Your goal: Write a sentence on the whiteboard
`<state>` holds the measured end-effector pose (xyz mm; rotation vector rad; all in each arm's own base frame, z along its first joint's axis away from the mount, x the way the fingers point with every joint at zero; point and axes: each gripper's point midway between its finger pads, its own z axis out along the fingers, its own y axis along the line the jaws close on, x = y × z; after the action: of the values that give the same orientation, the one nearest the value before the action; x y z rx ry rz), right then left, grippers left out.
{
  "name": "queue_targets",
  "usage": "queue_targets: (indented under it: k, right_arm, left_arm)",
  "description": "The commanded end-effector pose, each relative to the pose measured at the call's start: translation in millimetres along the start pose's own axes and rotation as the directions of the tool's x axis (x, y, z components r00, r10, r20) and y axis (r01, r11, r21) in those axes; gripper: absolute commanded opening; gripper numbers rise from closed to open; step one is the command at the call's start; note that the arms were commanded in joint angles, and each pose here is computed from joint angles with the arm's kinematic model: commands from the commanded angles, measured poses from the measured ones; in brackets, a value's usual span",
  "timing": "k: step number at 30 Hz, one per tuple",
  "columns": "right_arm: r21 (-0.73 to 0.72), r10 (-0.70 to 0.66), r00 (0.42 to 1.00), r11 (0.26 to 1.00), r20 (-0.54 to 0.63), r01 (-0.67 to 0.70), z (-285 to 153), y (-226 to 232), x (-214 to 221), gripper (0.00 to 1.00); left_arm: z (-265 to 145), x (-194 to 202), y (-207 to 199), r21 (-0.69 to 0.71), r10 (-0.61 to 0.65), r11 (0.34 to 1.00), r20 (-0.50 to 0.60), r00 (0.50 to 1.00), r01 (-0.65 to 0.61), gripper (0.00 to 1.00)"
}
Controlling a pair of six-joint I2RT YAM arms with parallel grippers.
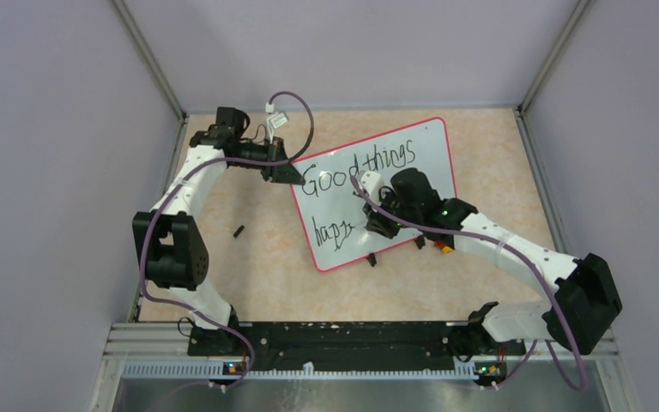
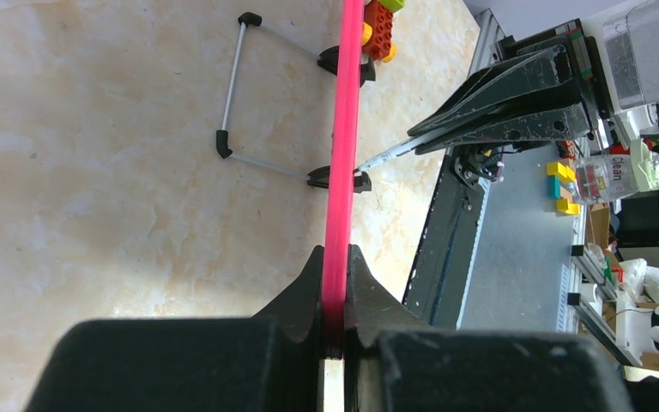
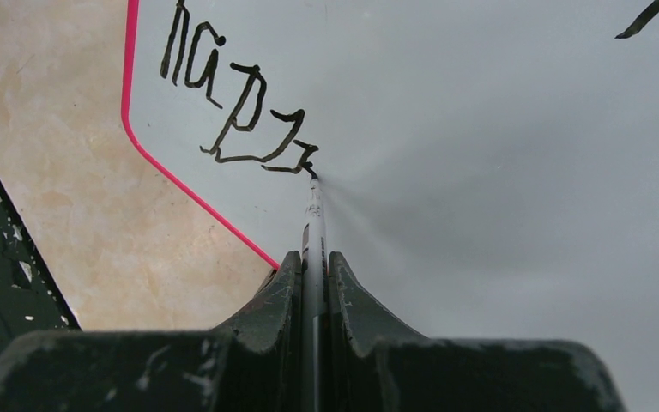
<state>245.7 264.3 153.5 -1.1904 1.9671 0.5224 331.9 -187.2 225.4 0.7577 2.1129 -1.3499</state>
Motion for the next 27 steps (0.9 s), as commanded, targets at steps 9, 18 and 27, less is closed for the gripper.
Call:
queue_targets:
  k: [9, 18, 27]
  right_arm:
    - [0.154, -0.041, 0.998, 0.987, 0.037, 0.035, -17.8, -39.2, -20.9, 0.0]
    - [0.138, -0.039, 0.996, 0.99, 0.075, 0.028, -17.7, -38.4, -37.5, 0.0]
    - [0.065, -0.013, 0.998, 0.998, 0.068, 0.009, -5.5, -23.7, -33.3, 0.0]
  left_arm:
    - [-3.7, -16.7, 21.6, -0.119, 0.126, 0.985, 0.003, 0.992, -0.125, 0.0]
    - [-3.9, -16.6, 21.3, -0.119, 0.128, 0.985, 0.003, 0.992, -0.127, 0.0]
    - [-3.7, -17.0, 20.7, -0.115, 0.131, 0.985, 0.003, 0.991, -0.13, 0.0]
